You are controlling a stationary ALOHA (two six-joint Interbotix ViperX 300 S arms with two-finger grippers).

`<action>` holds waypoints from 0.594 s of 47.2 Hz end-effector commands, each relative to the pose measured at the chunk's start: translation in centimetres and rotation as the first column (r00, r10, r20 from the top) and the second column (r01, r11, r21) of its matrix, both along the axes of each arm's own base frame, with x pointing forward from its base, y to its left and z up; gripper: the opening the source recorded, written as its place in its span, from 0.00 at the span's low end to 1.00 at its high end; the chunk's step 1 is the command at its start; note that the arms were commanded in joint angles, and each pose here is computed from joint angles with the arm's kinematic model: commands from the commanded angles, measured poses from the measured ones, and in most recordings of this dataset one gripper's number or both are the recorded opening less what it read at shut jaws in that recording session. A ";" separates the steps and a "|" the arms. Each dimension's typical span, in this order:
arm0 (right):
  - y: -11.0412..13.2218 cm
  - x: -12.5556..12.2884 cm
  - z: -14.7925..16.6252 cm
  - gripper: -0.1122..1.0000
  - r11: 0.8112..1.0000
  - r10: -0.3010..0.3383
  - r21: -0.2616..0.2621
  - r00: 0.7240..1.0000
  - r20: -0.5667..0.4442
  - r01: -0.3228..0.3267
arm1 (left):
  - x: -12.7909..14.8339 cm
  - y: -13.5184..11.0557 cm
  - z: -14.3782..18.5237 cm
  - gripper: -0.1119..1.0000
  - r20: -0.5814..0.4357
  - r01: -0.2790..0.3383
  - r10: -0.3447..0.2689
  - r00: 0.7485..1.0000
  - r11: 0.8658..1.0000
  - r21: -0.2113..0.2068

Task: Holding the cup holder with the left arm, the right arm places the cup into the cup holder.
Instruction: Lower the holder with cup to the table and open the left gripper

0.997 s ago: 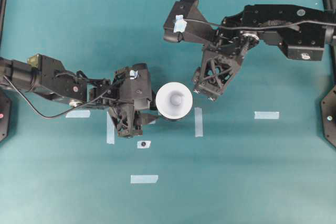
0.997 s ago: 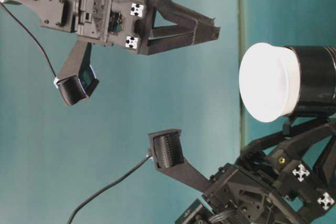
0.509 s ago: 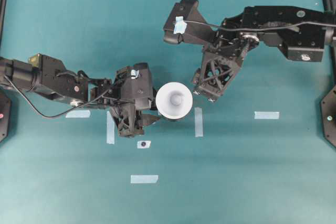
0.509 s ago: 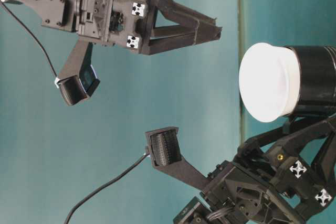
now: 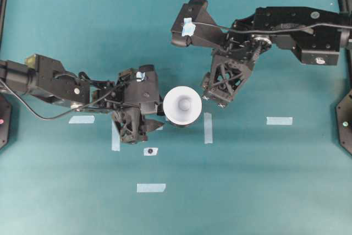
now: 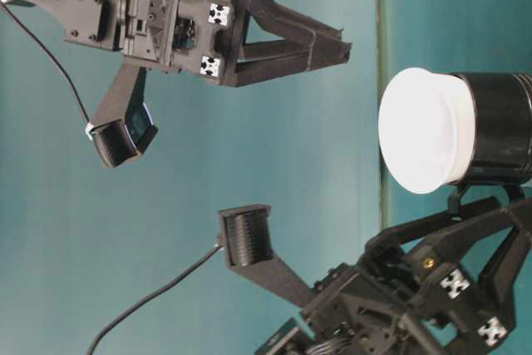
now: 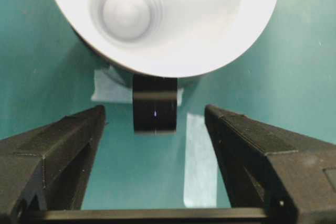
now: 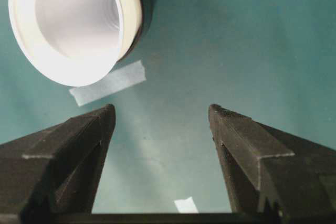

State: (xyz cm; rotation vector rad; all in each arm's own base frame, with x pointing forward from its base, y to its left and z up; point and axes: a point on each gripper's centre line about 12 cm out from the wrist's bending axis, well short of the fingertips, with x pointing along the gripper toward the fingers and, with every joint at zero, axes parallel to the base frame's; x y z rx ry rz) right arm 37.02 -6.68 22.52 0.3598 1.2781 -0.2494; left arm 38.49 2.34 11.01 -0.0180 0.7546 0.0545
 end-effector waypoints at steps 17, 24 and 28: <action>0.8 -0.5 3.6 0.80 1.000 0.013 -0.016 0.995 0.095 -0.012 | -0.8 -0.1 2.7 0.87 0.063 0.000 0.000 0.998 1.000 0.001; 0.9 -0.5 3.7 0.80 1.000 0.018 -0.019 0.995 0.098 -0.016 | -0.9 -0.1 3.1 0.87 0.071 0.000 0.000 0.998 1.000 0.002; 0.9 -0.5 3.8 0.80 1.000 0.018 -0.018 0.995 0.099 -0.016 | -1.2 -0.1 3.2 0.87 0.071 0.000 0.000 0.998 1.000 0.002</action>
